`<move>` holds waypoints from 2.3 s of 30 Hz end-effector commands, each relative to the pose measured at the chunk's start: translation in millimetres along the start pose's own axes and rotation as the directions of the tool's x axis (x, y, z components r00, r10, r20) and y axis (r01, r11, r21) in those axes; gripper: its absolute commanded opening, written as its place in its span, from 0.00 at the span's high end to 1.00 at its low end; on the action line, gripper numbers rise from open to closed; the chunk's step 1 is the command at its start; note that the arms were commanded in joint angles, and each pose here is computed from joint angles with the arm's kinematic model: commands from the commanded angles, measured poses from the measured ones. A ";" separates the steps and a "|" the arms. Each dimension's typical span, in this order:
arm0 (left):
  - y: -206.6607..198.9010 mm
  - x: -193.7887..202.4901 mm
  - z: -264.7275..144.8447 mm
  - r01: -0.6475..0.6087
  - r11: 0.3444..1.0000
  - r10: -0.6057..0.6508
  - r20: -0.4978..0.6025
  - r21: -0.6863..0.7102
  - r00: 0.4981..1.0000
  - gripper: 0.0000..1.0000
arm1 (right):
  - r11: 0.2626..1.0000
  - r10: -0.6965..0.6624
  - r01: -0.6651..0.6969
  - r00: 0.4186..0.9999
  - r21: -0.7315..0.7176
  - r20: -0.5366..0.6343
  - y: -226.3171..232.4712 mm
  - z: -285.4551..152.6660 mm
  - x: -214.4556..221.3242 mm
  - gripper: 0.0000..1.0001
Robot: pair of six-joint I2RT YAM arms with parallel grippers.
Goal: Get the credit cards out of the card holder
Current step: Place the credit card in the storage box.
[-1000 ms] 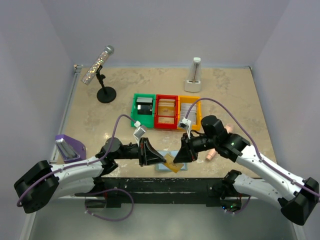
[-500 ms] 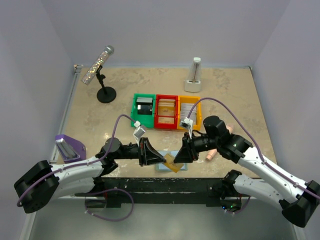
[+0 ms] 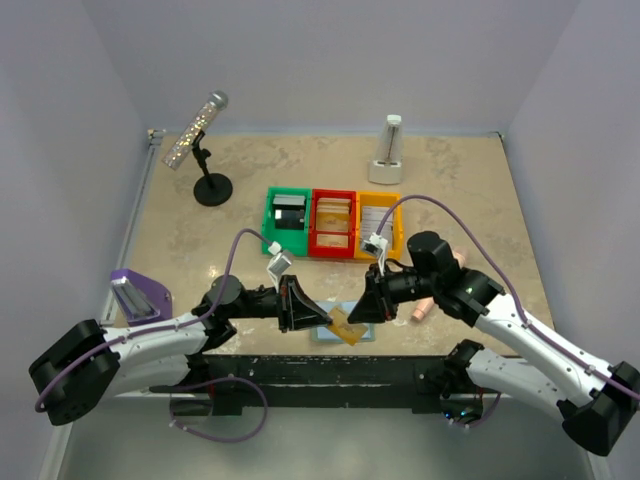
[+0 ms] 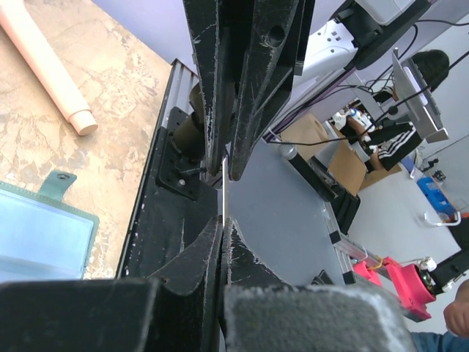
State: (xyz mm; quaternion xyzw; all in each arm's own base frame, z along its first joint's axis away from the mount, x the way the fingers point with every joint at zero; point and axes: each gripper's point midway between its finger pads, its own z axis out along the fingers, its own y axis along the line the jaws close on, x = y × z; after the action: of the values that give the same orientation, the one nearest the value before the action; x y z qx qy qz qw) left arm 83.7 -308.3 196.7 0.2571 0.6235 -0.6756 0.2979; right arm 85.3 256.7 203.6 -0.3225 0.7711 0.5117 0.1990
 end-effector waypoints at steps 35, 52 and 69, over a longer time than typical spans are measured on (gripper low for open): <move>18.2 -53.5 -37.5 -0.024 0.962 0.065 0.141 -0.272 0.988 0.43 | 0.979 -0.103 0.095 0.994 0.180 0.031 -14.4 -17.0 -37.8 1.00; 19.7 -66.4 -76.9 -0.043 0.883 0.159 0.212 -0.467 0.964 0.48 | 0.680 -0.482 0.547 0.836 0.488 -0.263 -98.4 -17.3 -154.1 1.00; 31.0 -39.1 -82.6 -0.021 0.873 0.103 0.142 -0.487 0.985 0.48 | 0.505 -0.760 0.855 0.506 0.119 -0.407 -160.4 1.2 -177.9 1.00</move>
State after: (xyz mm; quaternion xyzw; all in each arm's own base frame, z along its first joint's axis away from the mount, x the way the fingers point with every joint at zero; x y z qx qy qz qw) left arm 132.7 -224.5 199.0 0.1269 0.7369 -0.5096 0.4256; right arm 317.3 261.6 211.4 -0.6343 0.6648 0.1761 0.3531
